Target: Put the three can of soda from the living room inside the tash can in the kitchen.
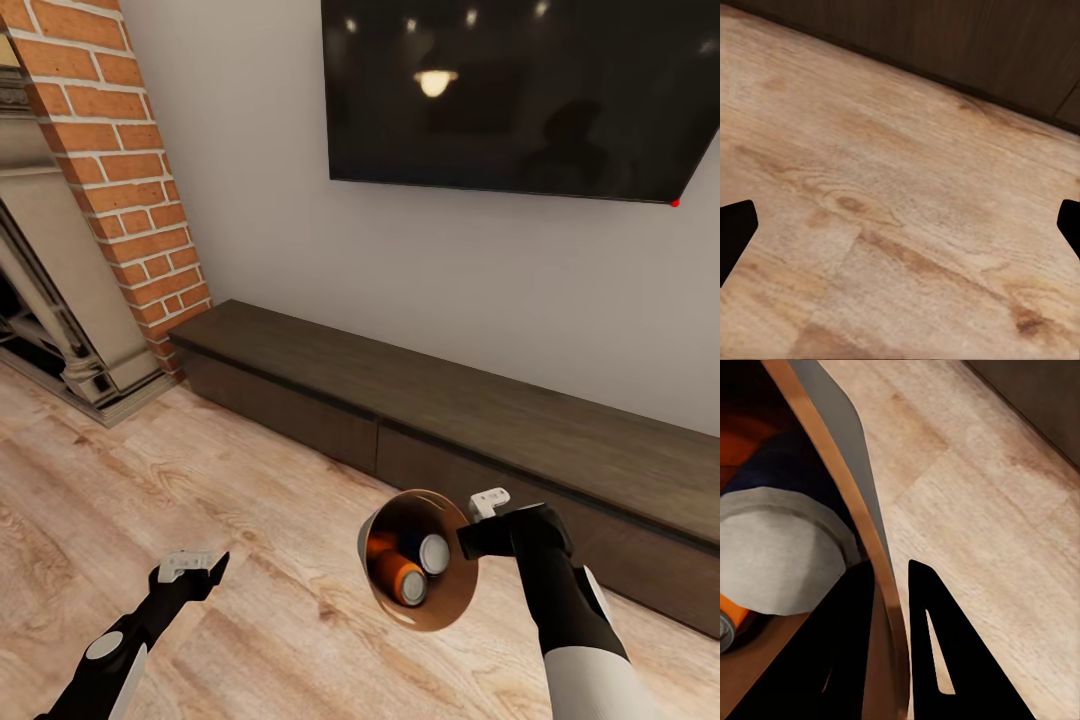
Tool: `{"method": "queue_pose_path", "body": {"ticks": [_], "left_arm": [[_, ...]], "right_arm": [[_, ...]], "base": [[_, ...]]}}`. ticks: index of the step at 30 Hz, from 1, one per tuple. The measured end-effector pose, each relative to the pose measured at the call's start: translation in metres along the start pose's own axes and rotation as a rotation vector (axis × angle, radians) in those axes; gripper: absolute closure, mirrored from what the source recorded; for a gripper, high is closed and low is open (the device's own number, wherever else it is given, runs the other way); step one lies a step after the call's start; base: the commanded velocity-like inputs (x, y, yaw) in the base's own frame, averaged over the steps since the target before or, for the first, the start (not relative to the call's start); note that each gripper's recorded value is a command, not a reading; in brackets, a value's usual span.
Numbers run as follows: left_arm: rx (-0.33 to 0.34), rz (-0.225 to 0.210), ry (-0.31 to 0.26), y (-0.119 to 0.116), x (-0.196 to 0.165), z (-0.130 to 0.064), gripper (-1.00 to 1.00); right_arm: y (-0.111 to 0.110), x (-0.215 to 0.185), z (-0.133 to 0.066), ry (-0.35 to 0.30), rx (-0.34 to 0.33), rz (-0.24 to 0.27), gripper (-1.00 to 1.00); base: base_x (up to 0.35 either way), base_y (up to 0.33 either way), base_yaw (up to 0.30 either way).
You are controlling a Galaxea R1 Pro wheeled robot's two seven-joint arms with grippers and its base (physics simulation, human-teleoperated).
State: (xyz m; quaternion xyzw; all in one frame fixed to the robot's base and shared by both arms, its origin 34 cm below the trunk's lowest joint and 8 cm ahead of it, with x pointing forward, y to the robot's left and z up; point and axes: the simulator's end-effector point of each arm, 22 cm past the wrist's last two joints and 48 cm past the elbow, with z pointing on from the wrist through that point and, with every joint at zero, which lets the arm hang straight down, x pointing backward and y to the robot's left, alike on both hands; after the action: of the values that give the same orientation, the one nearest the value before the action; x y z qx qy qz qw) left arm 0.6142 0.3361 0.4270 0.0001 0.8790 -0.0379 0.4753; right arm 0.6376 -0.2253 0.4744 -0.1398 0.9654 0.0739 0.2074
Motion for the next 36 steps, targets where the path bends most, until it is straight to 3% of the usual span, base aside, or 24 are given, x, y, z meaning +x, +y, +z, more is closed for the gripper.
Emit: {"method": "queue_pose_path", "body": {"ticks": [14, 24, 30, 36], "left_arm": [[-0.030, 0.000, 0.003, 0.006, 0.001, 0.000, -1.00], [-0.031, -0.004, 0.002, 0.007, 0.001, 0.000, -1.00], [-0.031, -0.004, 0.002, 0.008, 0.001, 0.000, -1.00], [-0.031, -0.006, 0.008, 0.008, 0.004, 0.000, -1.00]], "right_arm": [[0.009, -0.002, 0.001, -0.010, -0.038, 0.030, 1.00], [0.033, 0.016, 0.008, 0.052, -0.142, 0.072, 1.00], [0.047, 0.069, 0.035, 0.209, -0.214, 0.120, 1.00], [0.015, 0.062, 0.035, 0.294, -0.164, 0.145, 1.00]], "base": [[0.000, 0.000, 0.000], [0.000, 0.000, 0.000], [0.000, 0.000, 0.000], [0.000, 0.000, 0.000]]}}
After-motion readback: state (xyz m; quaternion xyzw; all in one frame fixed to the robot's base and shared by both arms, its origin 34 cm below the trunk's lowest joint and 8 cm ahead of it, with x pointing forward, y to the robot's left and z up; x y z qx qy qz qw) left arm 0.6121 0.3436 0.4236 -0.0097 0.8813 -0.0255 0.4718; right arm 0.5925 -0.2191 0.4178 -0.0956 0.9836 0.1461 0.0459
